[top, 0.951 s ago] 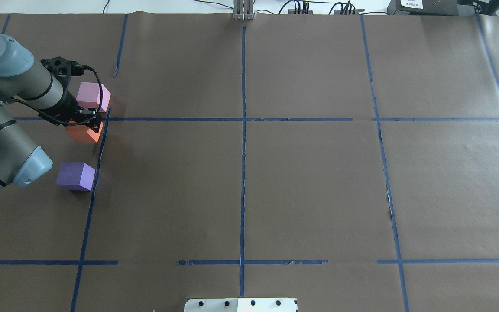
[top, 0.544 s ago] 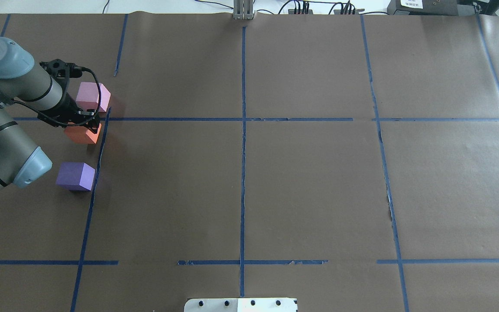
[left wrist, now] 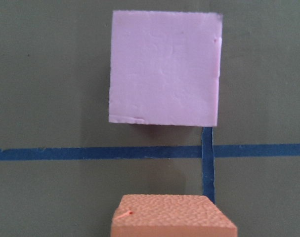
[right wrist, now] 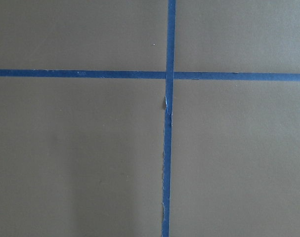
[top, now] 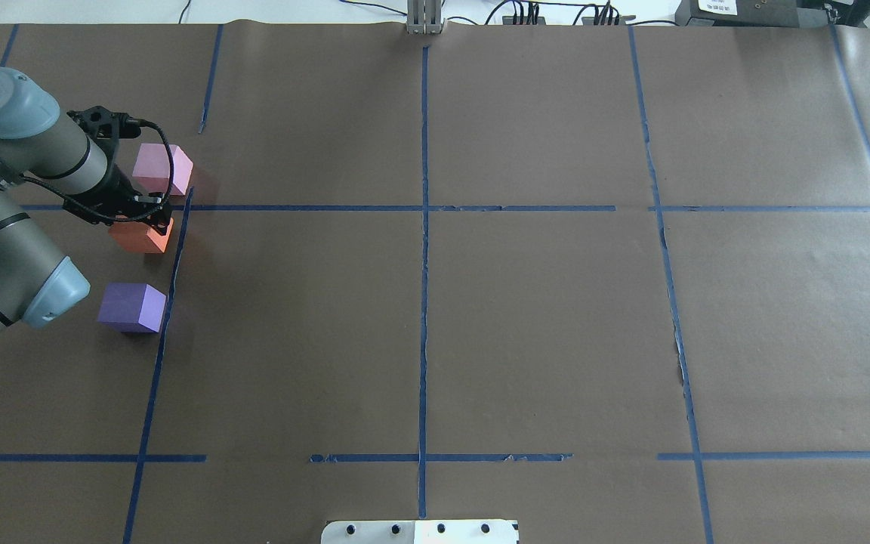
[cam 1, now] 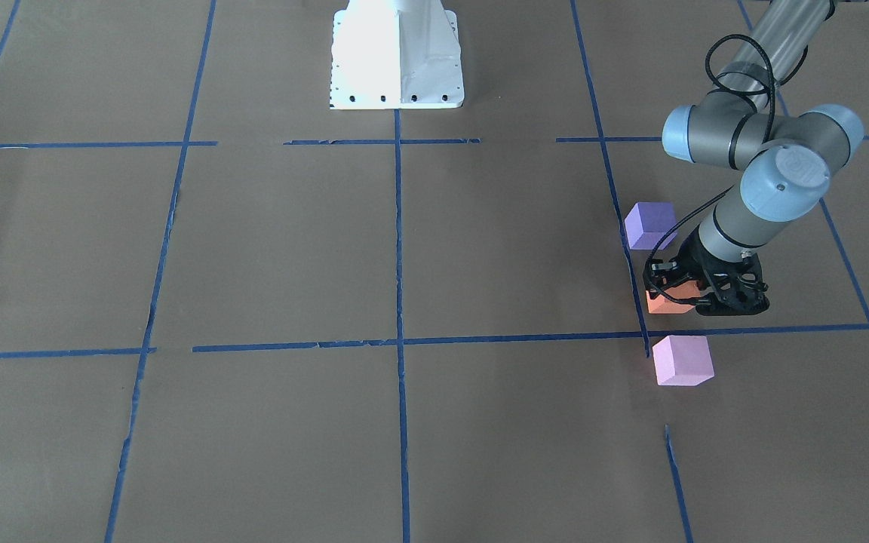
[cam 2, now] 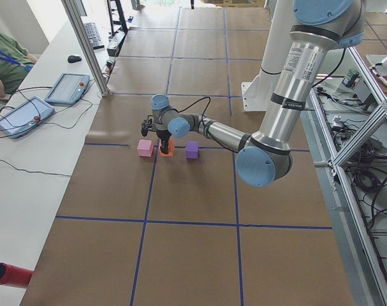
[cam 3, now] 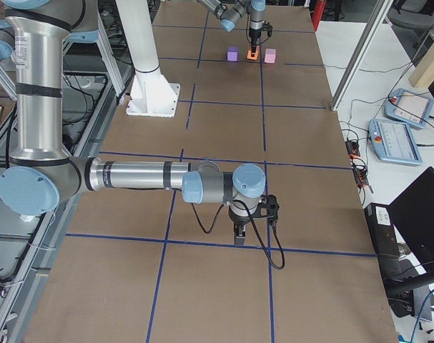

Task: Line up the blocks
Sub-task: 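Lower the orange cube between the pink and purple cubes, open left gripper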

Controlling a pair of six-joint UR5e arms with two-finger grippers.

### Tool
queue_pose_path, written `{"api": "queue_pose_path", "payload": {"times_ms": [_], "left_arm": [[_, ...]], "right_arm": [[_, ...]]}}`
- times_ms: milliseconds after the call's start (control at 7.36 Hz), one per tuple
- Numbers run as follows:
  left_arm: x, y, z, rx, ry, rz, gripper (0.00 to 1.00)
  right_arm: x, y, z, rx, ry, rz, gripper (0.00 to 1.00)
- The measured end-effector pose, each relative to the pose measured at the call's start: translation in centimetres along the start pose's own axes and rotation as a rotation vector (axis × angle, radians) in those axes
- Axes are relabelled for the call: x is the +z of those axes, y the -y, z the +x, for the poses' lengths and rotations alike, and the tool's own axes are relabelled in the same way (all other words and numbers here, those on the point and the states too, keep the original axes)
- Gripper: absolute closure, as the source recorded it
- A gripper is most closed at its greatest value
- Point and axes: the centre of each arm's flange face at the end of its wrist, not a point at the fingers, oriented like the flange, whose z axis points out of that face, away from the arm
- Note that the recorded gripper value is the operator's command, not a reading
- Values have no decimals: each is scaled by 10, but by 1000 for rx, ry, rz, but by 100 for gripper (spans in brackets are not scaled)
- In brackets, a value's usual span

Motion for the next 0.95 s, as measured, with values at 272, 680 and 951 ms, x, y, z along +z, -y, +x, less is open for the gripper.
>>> {"api": "queue_pose_path", "payload": {"times_ms": [272, 680, 951], "left_arm": [[0, 1, -1, 1, 1, -2, 0], [-3, -1, 1, 5, -33, -32, 0], [-12, 1, 2, 6, -44, -25, 0]], "right_arm": [[0, 0, 0, -1, 0, -1, 0], [0, 0, 0, 0, 0, 0, 0], [0, 0, 0, 0, 0, 0, 0]]}}
